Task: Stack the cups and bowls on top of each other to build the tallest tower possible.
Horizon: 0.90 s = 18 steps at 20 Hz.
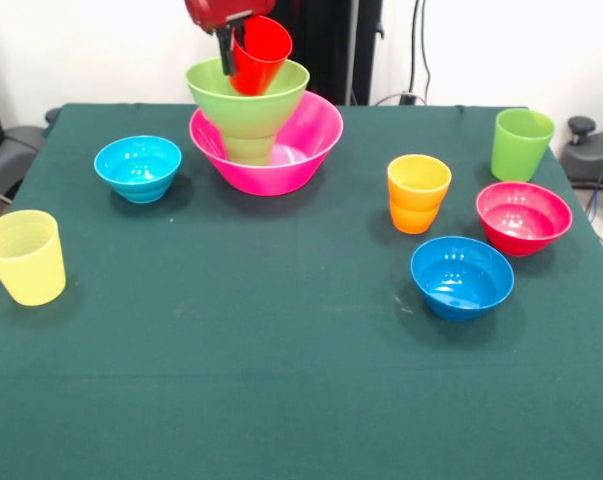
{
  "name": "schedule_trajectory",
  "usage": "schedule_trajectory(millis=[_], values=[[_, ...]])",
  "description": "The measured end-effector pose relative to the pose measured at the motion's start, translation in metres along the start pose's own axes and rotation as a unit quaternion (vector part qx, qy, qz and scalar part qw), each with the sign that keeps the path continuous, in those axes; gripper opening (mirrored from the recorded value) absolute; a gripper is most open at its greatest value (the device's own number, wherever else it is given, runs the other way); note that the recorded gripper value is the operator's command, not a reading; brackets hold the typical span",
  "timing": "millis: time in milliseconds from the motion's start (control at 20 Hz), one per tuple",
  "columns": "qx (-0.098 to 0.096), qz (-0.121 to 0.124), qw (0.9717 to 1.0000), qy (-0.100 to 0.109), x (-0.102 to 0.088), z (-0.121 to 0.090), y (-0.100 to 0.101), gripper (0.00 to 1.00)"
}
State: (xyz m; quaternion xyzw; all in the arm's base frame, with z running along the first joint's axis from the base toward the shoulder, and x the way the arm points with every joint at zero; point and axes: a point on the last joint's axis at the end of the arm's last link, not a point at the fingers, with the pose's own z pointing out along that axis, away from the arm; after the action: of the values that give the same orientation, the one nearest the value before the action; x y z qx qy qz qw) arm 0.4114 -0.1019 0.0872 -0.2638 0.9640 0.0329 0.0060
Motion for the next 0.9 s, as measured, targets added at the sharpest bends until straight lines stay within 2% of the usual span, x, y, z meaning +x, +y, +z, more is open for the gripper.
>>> schedule_trajectory(millis=[450,500,900], values=[[0.000,0.014,0.9999,-0.001,0.0082,-0.0007,-0.0081,0.00],[0.000,0.014,0.9999,-0.001,0.0086,-0.0008,-0.0084,1.00],[0.000,0.014,0.9999,-0.001,0.0085,-0.0008,-0.0084,1.00]])
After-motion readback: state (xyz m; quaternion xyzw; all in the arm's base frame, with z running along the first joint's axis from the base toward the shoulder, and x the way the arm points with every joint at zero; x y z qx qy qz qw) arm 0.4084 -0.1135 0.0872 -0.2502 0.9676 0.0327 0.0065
